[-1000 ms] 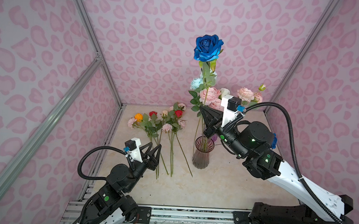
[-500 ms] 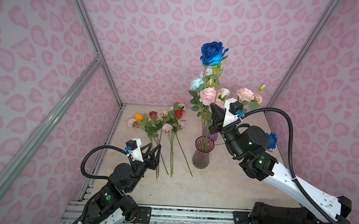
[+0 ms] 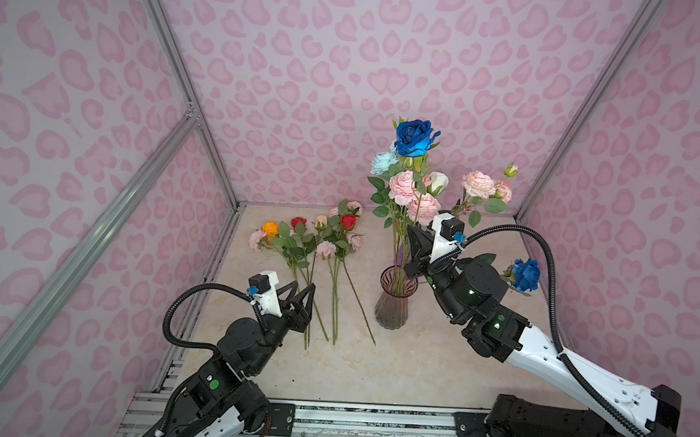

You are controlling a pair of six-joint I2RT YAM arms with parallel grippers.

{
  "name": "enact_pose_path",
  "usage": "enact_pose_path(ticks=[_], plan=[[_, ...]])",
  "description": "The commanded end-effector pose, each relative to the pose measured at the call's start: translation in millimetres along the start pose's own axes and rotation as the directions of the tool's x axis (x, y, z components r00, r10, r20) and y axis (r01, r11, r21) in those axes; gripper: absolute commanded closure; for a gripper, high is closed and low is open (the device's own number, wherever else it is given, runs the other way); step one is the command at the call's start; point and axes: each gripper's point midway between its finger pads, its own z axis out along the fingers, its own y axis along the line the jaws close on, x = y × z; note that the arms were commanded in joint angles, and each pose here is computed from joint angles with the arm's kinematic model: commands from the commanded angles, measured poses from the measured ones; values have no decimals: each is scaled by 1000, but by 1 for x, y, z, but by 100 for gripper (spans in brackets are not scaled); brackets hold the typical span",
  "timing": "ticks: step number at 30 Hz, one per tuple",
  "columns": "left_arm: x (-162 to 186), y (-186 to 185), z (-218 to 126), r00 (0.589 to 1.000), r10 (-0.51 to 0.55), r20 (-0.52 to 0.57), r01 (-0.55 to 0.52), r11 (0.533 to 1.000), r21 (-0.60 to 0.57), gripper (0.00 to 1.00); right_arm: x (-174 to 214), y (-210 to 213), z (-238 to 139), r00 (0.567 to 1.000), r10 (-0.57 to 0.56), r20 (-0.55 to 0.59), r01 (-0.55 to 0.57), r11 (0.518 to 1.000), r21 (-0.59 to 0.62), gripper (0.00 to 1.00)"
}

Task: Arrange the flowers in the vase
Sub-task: 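Lower the blue rose stem into the mauve vase with right gripper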

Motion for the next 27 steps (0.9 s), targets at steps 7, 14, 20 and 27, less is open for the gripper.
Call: enact_pose_path(ticks=[7, 14, 20, 27], plan=[[-1, 3, -2, 999, -35, 26, 35, 999, -3, 45, 43, -9, -5, 995, 67, -80, -65, 998, 22, 86], [-1, 4, -2, 999, -45, 29, 45, 999, -4, 45, 44, -11, -11, 994, 61, -90, -59, 998, 28, 72], [3, 4, 3, 999, -43, 10, 43, 999, -12, 45, 43, -13, -14, 994, 45, -103, -42, 998, 38, 68], [10, 3, 9, 999, -38, -15, 37, 999, -17, 45, 30, -16, -28, 995, 56, -77, -53, 998, 30, 68]])
